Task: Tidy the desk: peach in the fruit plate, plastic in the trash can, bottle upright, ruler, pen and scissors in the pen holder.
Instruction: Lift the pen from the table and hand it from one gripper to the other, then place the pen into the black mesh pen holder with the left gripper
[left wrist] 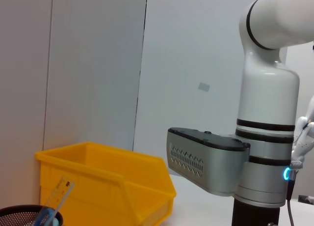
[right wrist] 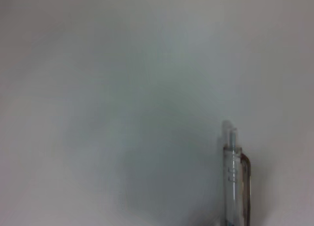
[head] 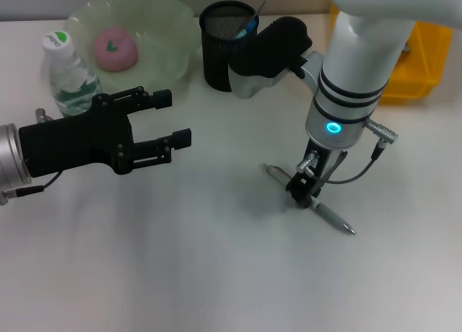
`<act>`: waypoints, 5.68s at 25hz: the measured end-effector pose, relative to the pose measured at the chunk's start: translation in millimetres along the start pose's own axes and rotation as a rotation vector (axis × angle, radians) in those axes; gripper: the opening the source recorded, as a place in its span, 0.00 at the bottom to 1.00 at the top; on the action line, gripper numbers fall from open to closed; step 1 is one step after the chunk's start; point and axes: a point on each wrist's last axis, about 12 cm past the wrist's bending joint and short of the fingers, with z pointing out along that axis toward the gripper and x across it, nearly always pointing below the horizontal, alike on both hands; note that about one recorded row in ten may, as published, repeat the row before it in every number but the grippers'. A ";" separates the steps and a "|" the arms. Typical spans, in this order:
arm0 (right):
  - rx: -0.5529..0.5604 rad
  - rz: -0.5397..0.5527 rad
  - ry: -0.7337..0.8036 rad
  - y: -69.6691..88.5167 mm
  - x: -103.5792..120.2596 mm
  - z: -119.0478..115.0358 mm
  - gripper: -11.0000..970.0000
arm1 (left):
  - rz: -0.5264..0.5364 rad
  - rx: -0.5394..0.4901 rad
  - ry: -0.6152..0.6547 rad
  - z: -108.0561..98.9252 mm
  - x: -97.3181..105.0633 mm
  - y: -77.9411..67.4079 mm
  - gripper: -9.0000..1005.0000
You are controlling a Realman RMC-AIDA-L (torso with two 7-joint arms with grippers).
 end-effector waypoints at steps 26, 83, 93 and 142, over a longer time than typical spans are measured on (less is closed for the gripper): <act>-0.107 -0.031 -0.878 -41.2 54.3 -13.1 0.14 | -0.148 -0.064 -0.182 24.6 3.5 -4.6 0.75; -0.033 -0.175 -1.476 -21.4 90.0 63.7 0.14 | -0.077 -0.316 -0.306 108.6 20.3 -24.2 0.20; -0.038 -0.169 -1.482 -22.3 88.3 61.7 0.16 | -0.064 -0.302 -0.305 111.9 18.7 -25.3 0.16; -0.044 0.006 -1.355 -37.7 124.9 96.6 0.65 | 0.038 -0.700 -0.182 181.7 -45.4 43.7 0.28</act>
